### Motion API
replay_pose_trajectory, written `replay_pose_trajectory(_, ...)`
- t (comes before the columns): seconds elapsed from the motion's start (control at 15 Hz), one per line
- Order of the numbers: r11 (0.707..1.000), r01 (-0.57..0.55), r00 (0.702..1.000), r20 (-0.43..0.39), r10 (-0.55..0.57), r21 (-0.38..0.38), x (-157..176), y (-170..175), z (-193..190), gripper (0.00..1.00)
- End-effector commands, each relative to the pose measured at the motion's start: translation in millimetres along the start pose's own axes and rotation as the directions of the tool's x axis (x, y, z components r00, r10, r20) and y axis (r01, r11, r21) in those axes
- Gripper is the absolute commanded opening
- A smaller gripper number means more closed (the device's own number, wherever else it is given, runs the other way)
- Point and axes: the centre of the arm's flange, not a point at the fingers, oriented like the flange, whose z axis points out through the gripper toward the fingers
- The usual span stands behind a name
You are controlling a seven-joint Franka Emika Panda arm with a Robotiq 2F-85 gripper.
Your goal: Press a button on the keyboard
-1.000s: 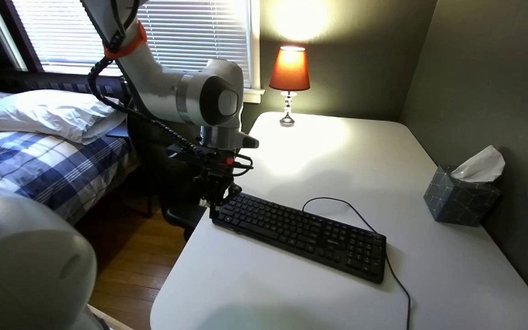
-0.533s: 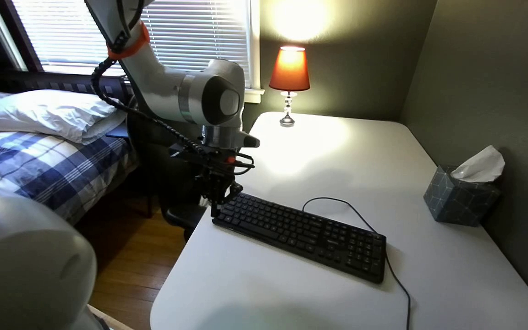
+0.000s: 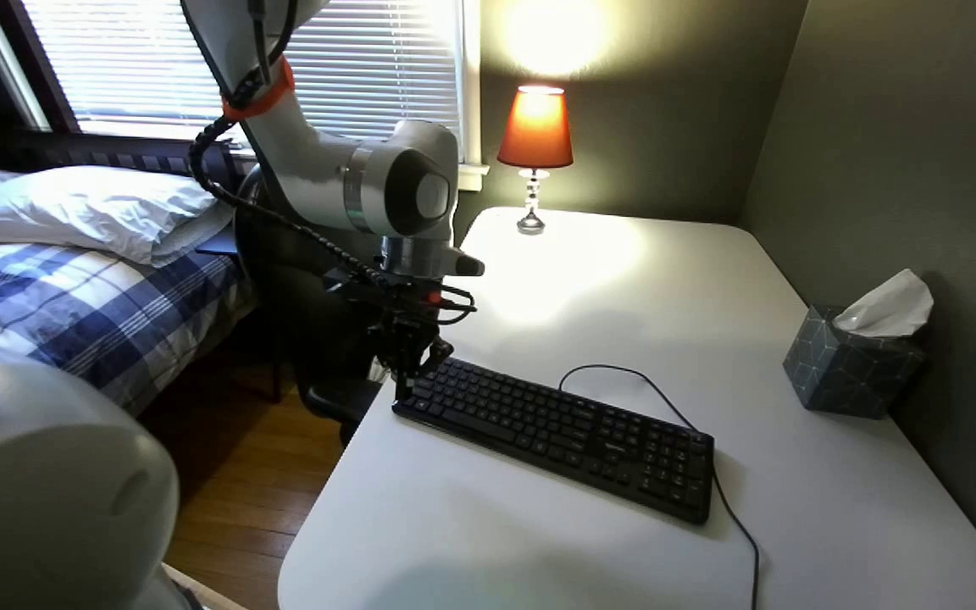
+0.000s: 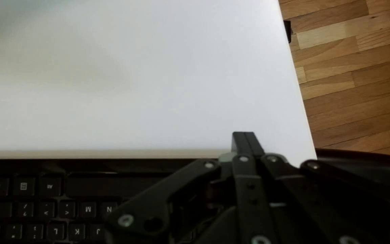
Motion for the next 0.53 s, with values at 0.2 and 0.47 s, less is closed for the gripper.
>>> replay_pose_trajectory(0.2,1.0,-0.001,1.0,0.015,0.001,0.009,19.4,-3.2,15.1,0.0)
replay_pose_trajectory(0.47,1.0,0.019,1.0,0.002,-0.019,0.01,24.8,-4.3,20.1,0.0)
